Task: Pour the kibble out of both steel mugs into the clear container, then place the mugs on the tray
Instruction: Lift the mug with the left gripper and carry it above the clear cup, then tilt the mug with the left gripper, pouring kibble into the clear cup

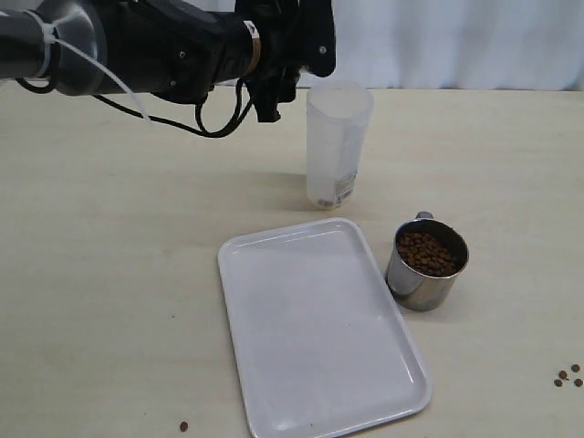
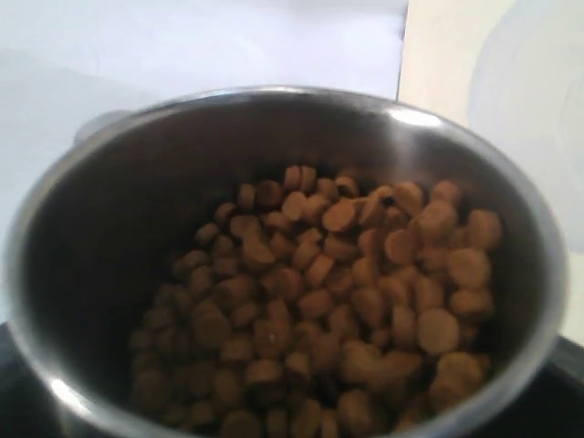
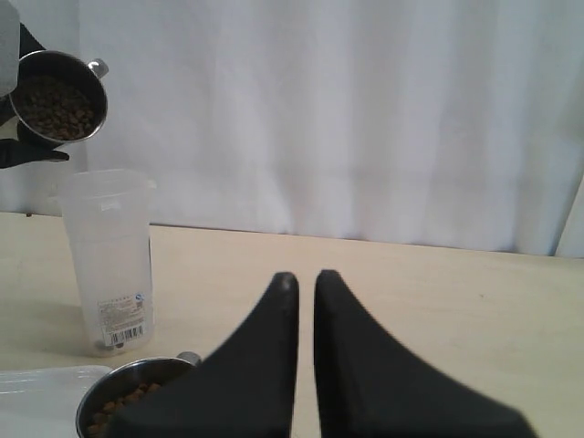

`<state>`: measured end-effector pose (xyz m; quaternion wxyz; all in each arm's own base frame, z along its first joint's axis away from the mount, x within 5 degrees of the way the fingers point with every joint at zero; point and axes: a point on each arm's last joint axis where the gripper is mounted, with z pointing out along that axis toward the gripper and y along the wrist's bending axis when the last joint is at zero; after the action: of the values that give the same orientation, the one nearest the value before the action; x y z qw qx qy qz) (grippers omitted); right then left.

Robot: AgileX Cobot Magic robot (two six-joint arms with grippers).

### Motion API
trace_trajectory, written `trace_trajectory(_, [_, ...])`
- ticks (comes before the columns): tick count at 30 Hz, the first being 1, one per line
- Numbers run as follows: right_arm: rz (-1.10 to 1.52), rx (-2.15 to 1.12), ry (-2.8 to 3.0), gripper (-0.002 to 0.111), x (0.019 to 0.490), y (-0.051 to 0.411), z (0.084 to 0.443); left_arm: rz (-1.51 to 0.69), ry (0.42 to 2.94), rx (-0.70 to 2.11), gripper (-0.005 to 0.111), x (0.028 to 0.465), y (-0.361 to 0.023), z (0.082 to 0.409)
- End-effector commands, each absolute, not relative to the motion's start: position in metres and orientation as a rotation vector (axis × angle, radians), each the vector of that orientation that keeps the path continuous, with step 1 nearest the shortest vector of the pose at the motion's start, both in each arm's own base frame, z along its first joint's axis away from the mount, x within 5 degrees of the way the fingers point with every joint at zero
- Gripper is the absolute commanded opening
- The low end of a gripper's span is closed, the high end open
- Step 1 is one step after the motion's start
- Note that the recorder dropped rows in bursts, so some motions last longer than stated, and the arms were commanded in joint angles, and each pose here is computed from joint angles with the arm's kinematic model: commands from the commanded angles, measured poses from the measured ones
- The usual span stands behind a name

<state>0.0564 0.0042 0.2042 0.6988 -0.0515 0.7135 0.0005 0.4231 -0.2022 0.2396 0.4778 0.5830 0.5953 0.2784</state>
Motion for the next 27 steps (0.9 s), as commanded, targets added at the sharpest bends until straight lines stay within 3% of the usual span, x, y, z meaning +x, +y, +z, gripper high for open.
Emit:
trace_trajectory(1, [-0.001,-0.119,1.597,0.005,0.0563,0.0042,0.2025,0.767,1.414,1.437,0.0,0.4194,-0.2088,0.2475])
trace_trajectory(27, [-0.001,-0.119,1.597,0.005,0.0563,0.0042,0.2025,0.864,1.333,1.53,0.0,0.4165,-0.2137,0.2483])
